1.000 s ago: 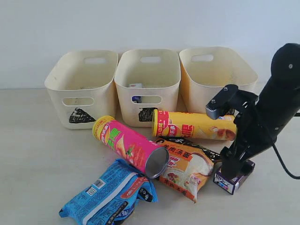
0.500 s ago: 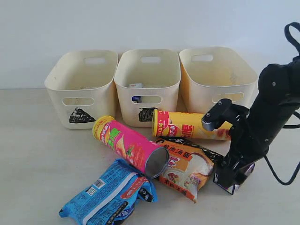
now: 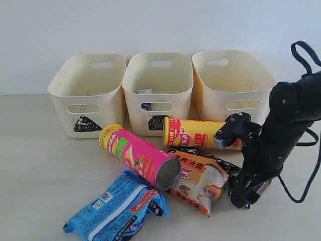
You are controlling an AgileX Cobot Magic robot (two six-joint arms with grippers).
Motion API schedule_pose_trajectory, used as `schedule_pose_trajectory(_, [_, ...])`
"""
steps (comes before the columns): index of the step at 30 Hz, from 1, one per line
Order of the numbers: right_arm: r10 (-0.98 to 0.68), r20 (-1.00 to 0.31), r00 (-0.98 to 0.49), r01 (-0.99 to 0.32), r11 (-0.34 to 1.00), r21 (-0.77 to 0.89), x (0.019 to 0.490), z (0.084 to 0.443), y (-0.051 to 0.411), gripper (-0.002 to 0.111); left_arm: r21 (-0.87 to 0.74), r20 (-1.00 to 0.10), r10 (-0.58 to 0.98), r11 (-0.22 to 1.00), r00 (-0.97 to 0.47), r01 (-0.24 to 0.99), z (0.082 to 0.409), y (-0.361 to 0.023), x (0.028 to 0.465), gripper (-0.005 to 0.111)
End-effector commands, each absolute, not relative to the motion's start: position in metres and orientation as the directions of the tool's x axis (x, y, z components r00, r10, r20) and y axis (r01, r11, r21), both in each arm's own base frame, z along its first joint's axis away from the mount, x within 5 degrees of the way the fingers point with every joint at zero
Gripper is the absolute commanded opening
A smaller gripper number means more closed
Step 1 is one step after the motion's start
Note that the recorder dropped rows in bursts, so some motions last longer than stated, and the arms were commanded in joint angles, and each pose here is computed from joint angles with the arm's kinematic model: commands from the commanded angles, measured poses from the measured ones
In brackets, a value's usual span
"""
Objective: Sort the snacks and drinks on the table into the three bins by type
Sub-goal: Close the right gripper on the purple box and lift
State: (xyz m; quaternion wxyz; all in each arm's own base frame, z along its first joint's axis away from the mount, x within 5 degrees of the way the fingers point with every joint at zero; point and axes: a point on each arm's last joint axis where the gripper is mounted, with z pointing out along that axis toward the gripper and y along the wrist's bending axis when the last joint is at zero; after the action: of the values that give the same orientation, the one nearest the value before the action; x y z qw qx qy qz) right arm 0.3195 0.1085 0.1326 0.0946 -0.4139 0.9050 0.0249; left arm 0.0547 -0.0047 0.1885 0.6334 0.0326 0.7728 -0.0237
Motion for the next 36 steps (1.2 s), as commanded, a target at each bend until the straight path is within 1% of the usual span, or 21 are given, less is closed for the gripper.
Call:
schedule_pose_trajectory(1, [-0.724, -0.197, -0.661, -0.734, 0.679, -0.032, 0.321, 0.132, 0.106, 0.104, -0.003, -0.982, 0.011, 0.997, -0.189, 0.075, 0.188, -0.004, 0.055, 0.004])
schedule_pose_trajectory(5, [-0.723, -0.194, -0.663, -0.733, 0.68, -0.029, 0.32, 0.132, 0.106, 0.103, -0.003, -0.982, 0.011, 0.997, -0.189, 0.075, 0.188, -0.004, 0.055, 0.004])
schedule_pose_trajectory(6, [-0.723, -0.191, -0.664, -0.733, 0.68, -0.027, 0.32, 0.132, 0.106, 0.102, -0.003, -0.982, 0.011, 0.997, -0.189, 0.075, 0.188, -0.004, 0.055, 0.004])
schedule_pose_trajectory(7, [-0.724, -0.187, -0.664, -0.733, 0.679, -0.024, 0.319, 0.132, 0.106, 0.097, -0.003, -0.982, 0.011, 0.997, -0.189, 0.075, 0.188, -0.004, 0.055, 0.004])
schedule_pose_trajectory(8, [-0.721, -0.183, -0.669, -0.731, 0.683, -0.02, 0.319, 0.132, 0.105, 0.09, -0.003, -0.982, 0.011, 0.997, -0.189, 0.075, 0.188, -0.004, 0.055, 0.004])
schedule_pose_trajectory(9, [-0.721, -0.181, -0.669, -0.73, 0.683, -0.019, 0.319, 0.132, 0.105, 0.079, -0.003, -0.982, 0.011, 0.997, -0.189, 0.075, 0.188, -0.004, 0.055, 0.004])
schedule_pose_trajectory(11, [-0.715, -0.181, -0.675, -0.725, 0.688, -0.017, 0.319, 0.132, 0.105, 0.051, -0.003, -0.982, 0.011, 0.997, -0.189, 0.075, 0.188, -0.004, 0.055, 0.004])
schedule_pose_trajectory(13, [-0.717, -0.183, -0.673, -0.727, 0.687, -0.019, 0.319, 0.133, 0.105, 0.01, -0.003, -0.982, 0.011, 0.997, -0.189, 0.075, 0.188, -0.004, 0.055, 0.004])
schedule_pose_trajectory(14, [-0.716, -0.183, -0.673, -0.726, 0.687, -0.019, 0.319, 0.133, 0.105, 0.001, -0.003, -0.982, 0.011, 0.997, -0.189, 0.075, 0.188, -0.004, 0.055, 0.004])
schedule_pose_trajectory(21, [-0.725, -0.175, -0.666, -0.735, 0.678, -0.016, 0.318, 0.134, 0.105, 0.0, -0.003, -0.982, 0.011, 0.997, -0.189, 0.075, 0.188, -0.004, 0.055, 0.004])
schedule_pose_trajectory(24, [-0.726, -0.186, -0.662, -0.736, 0.677, -0.023, 0.318, 0.14, 0.105, 0.0, -0.003, -0.982, 0.011, 0.997, -0.189, 0.075, 0.188, -0.004, 0.055, 0.004])
schedule_pose_trajectory(29, [-0.733, -0.213, -0.646, -0.742, 0.668, -0.048, 0.312, 0.164, 0.103, 0.0, -0.003, -0.982, 0.011, 0.997, -0.189, 0.075, 0.188, -0.004, 0.055, 0.004])
schedule_pose_trajectory(33, [-0.751, -0.194, -0.632, -0.757, 0.651, -0.057, 0.304, 0.182, 0.099, 0.0, -0.003, -0.982, 0.011, 0.997, -0.189, 0.075, 0.188, -0.004, 0.055, 0.004])
schedule_pose_trajectory(36, [-0.747, -0.221, -0.627, -0.753, 0.654, -0.076, 0.299, 0.198, 0.097, 0.0, -0.003, -0.982, 0.011, 0.997, -0.189, 0.075, 0.188, -0.004, 0.055, 0.004])
